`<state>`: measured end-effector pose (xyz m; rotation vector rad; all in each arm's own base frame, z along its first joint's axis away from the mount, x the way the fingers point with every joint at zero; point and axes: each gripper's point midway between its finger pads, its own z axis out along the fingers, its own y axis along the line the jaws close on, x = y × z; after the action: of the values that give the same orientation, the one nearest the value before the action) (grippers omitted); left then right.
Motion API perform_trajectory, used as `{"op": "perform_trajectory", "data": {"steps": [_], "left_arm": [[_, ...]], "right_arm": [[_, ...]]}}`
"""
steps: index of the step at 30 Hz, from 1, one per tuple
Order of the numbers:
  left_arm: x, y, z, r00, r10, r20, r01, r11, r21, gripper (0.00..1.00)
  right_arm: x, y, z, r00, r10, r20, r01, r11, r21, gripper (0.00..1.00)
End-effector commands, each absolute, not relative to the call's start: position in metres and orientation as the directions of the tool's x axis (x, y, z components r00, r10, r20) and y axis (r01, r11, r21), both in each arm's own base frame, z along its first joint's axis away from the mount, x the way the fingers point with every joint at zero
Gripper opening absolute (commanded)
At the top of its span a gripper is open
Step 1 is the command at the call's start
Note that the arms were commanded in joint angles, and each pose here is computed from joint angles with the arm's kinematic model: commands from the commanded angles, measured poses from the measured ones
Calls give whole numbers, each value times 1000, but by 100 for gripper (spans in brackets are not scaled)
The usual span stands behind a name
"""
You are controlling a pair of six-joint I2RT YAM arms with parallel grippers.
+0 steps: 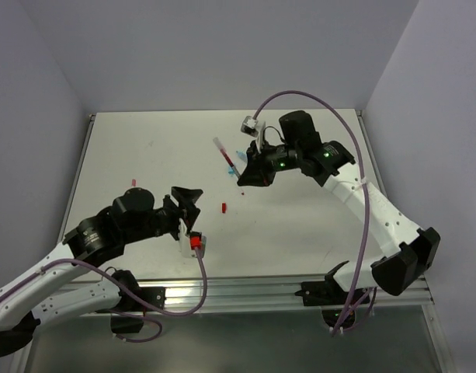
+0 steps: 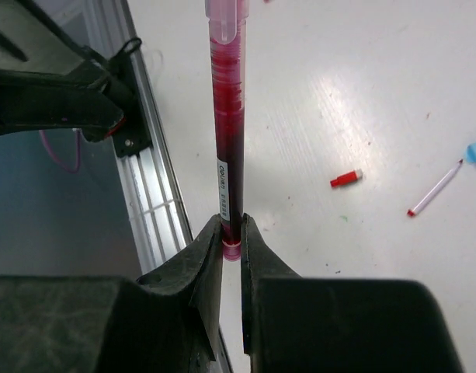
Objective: Insert the pens into the pen caps
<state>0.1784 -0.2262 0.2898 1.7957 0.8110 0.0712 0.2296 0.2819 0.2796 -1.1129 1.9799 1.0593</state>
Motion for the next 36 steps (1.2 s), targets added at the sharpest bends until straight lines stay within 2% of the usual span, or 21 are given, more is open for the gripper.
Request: {"op": "perform_trajectory", "data": {"steps": [1, 2, 4, 5, 7, 8, 10, 11, 12, 13, 14, 15, 16, 17, 19, 25, 36], "left_arm": [[172, -229, 319, 644, 515, -565, 643, 34, 765, 59], [173, -227, 320, 554, 505, -662, 723, 103, 683, 59], [182, -230, 340, 457, 474, -753, 786, 182, 591, 59], [187, -227, 345, 335, 424, -842, 850, 250, 464, 59], [195, -230, 365, 216, 358, -908, 904, 277, 325, 58], [197, -225, 371, 101, 287, -953, 939, 290, 187, 57], [208, -226, 394, 9, 176, -984, 957, 283, 59, 57], [201, -219, 406, -112, 89, -990, 970, 226, -90, 57], [211, -217, 428, -81, 20, -997, 975, 211, -75, 57], [218, -215, 431, -129, -20, -991, 973, 193, -130, 57], [221, -207, 440, -289, -91, -953, 935, 189, -302, 57], [223, -204, 452, -294, -135, -946, 935, 165, -314, 57], [227, -203, 467, -194, -193, -962, 964, 144, -224, 58], [222, -199, 477, -294, -250, -923, 938, 108, -328, 57], [225, -198, 487, -300, -312, -902, 935, 90, -342, 55], [228, -204, 483, -345, -374, -861, 910, 91, -404, 50], [231, -231, 472, -432, -401, -808, 873, 40, -487, 48]], "right_arm": [[225, 283, 333, -318, -279, -906, -932, 268, 245, 0], [225, 282, 336, -308, -273, -912, -934, 267, 235, 0], [225, 278, 345, -274, -250, -929, -937, 286, 200, 0], [225, 277, 348, -262, -240, -935, -937, 295, 186, 0], [221, 273, 355, -228, -212, -950, -941, 299, 159, 0], [219, 273, 357, -222, -204, -954, -943, 293, 157, 0], [213, 272, 360, -223, -193, -955, -947, 275, 166, 0], [210, 273, 361, -226, -190, -955, -950, 259, 173, 0], [206, 273, 362, -226, -188, -956, -953, 246, 177, 0], [204, 273, 362, -228, -187, -956, -955, 235, 181, 0], [199, 274, 362, -233, -187, -954, -959, 210, 193, 0], [195, 274, 363, -236, -184, -954, -960, 194, 201, 0], [194, 274, 363, -240, -182, -954, -961, 181, 207, 0], [190, 275, 360, -249, -185, -951, -962, 162, 220, 0], [182, 276, 359, -248, -188, -950, -967, 110, 230, 0], [178, 286, 353, -310, -193, -931, -950, 31, 310, 0], [189, 298, 357, -391, -173, -904, -919, 17, 394, 0]]}}
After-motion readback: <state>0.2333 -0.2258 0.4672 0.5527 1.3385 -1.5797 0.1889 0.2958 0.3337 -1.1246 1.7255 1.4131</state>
